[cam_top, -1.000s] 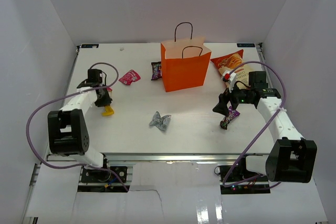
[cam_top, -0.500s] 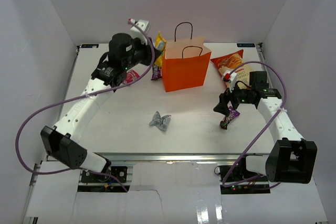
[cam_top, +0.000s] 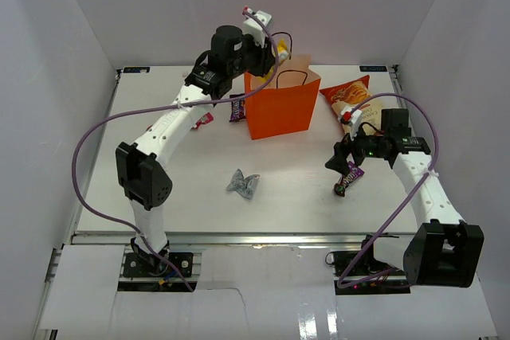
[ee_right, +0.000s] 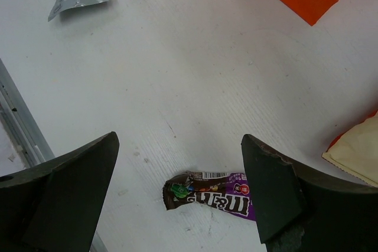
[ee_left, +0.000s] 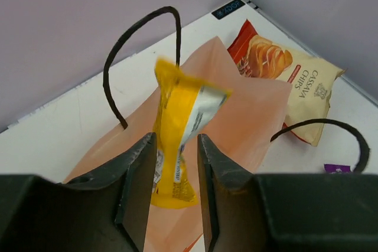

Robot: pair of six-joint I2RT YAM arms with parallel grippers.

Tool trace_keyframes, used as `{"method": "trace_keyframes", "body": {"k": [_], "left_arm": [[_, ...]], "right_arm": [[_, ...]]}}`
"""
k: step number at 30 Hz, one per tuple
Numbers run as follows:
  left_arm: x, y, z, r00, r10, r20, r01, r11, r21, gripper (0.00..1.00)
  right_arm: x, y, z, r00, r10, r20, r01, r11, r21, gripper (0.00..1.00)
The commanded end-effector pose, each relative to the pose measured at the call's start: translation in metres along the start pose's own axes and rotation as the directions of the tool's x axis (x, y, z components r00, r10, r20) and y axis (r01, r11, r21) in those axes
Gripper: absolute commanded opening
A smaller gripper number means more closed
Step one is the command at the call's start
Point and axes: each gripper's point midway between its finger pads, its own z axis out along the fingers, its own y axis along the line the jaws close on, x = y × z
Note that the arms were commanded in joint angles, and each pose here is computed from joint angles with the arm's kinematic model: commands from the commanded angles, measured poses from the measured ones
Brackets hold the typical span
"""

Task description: Place the snacks into the paper bag

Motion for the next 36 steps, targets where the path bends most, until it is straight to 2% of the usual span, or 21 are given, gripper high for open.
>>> {"method": "trace_keyframes", "body": {"k": [1, 2, 4, 5, 8, 11, 12, 14, 15, 16, 17, 18, 19, 20, 23, 24, 25, 27, 28, 33, 36], "left_arm": [[-0.015, -0.010, -0.007, 0.998, 0.060, 0.024, -0.060, 0.998, -0.001, 0.45], [-0.013, -0.009, -0.007, 0.998, 0.061, 0.017, -0.061, 0.998, -0.010, 0.56], [-0.009, -0.005, -0.003, 0.998, 0.057, 0.009, -0.057, 0.998, -0.025, 0.66], [-0.015, -0.007, -0.003, 0.998, 0.055, 0.022, -0.054, 0.998, -0.027, 0.74], [-0.035, -0.012, -0.005, 0.997, 0.048, 0.063, -0.046, 0.998, -0.033, 0.81], [-0.058, -0.017, -0.016, 0.994, 0.014, 0.104, -0.010, 0.999, -0.039, 0.81], [-0.069, -0.018, -0.023, 0.992, -0.011, 0.129, 0.017, 0.999, -0.046, 0.82], [-0.092, -0.014, -0.051, 0.983, -0.036, 0.179, 0.053, 0.995, -0.089, 0.84], [-0.081, -0.012, -0.056, 0.987, -0.051, 0.156, 0.068, 0.992, -0.105, 0.85], [-0.100, -0.008, -0.085, 0.975, -0.070, 0.212, 0.103, 0.984, -0.147, 0.85], [-0.098, -0.006, -0.097, 0.972, -0.085, 0.219, 0.122, 0.979, -0.162, 0.86], [-0.065, -0.003, -0.099, 0.982, -0.104, 0.158, 0.133, 0.974, -0.185, 0.88], [-0.057, -0.003, -0.110, 0.980, -0.119, 0.158, 0.149, 0.969, -0.196, 0.90], [-0.053, -0.002, -0.122, 0.973, -0.148, 0.179, 0.184, 0.960, -0.209, 0.92], [-0.001, -0.004, -0.166, 0.965, -0.216, 0.147, 0.245, 0.942, -0.230, 0.98], [0.000, -0.006, -0.191, 0.955, -0.235, 0.179, 0.273, 0.935, -0.227, 0.98], [0.046, -0.005, -0.193, 0.957, -0.271, 0.099, 0.288, 0.922, -0.259, 0.98], [0.062, -0.008, -0.219, 0.929, -0.349, 0.121, 0.369, 0.891, -0.266, 0.98], [0.098, -0.007, -0.224, 0.921, -0.384, 0.066, 0.385, 0.874, -0.297, 0.98], [0.146, -0.009, -0.257, 0.847, -0.522, 0.104, 0.524, 0.782, -0.338, 0.98], [0.160, -0.011, -0.266, 0.803, -0.580, 0.135, 0.588, 0.737, -0.332, 0.98]], "right_arm": [[-0.016, -0.005, -0.010, 0.999, -0.037, 0.030, 0.036, 0.999, 0.040, 0.90], [-0.020, -0.006, -0.011, 0.999, -0.037, 0.038, 0.036, 0.999, 0.040, 0.90], [-0.025, -0.005, -0.012, 0.998, -0.021, 0.052, 0.019, 0.999, 0.034, 0.90], [-0.029, -0.008, -0.013, 0.998, -0.018, 0.056, 0.016, 0.999, 0.038, 0.90], [-0.040, -0.018, -0.018, 0.998, 0.015, 0.066, -0.019, 0.997, 0.072, 0.90], [-0.044, -0.056, -0.022, 0.988, 0.146, 0.054, -0.154, 0.960, 0.234, 0.90], [-0.045, -0.082, -0.033, 0.982, 0.183, 0.038, -0.184, 0.911, 0.368, 0.90], [-0.039, -0.111, -0.034, 0.960, 0.277, 0.037, -0.261, 0.841, 0.473, 0.92], [-0.041, -0.131, -0.043, 0.959, 0.282, 0.033, -0.251, 0.788, 0.562, 0.93], [-0.036, -0.142, -0.034, 0.962, 0.275, -0.009, -0.218, 0.782, 0.584, 0.90], [-0.031, -0.159, -0.042, 0.963, 0.265, -0.053, -0.164, 0.729, 0.664, 0.90], [-0.034, -0.167, -0.038, 0.966, 0.240, -0.092, -0.108, 0.704, 0.702, 0.90], [-0.024, -0.178, -0.029, 0.958, 0.240, -0.157, -0.052, 0.683, 0.729, 0.90], [-0.028, -0.191, -0.031, 0.953, 0.190, -0.234, 0.065, 0.629, 0.774, 0.90], [-0.023, -0.218, -0.016, 0.913, 0.167, -0.372, 0.209, 0.591, 0.779, 0.90], [-0.023, -0.225, -0.012, 0.905, 0.170, -0.389, 0.222, 0.593, 0.774, 0.90], [-0.028, -0.238, -0.005, 0.901, 0.170, -0.398, 0.232, 0.587, 0.776, 0.90], [-0.032, -0.250, -0.001, 0.890, 0.168, -0.423, 0.259, 0.578, 0.774, 0.90], [-0.037, -0.259, 0.003, 0.892, 0.166, -0.421, 0.261, 0.572, 0.778, 0.90], [-0.040, -0.271, 0.027, 0.897, 0.145, -0.419, 0.250, 0.616, 0.747, 0.90], [-0.031, -0.276, 0.040, 0.889, 0.205, -0.410, 0.199, 0.633, 0.748, 0.91]]}}
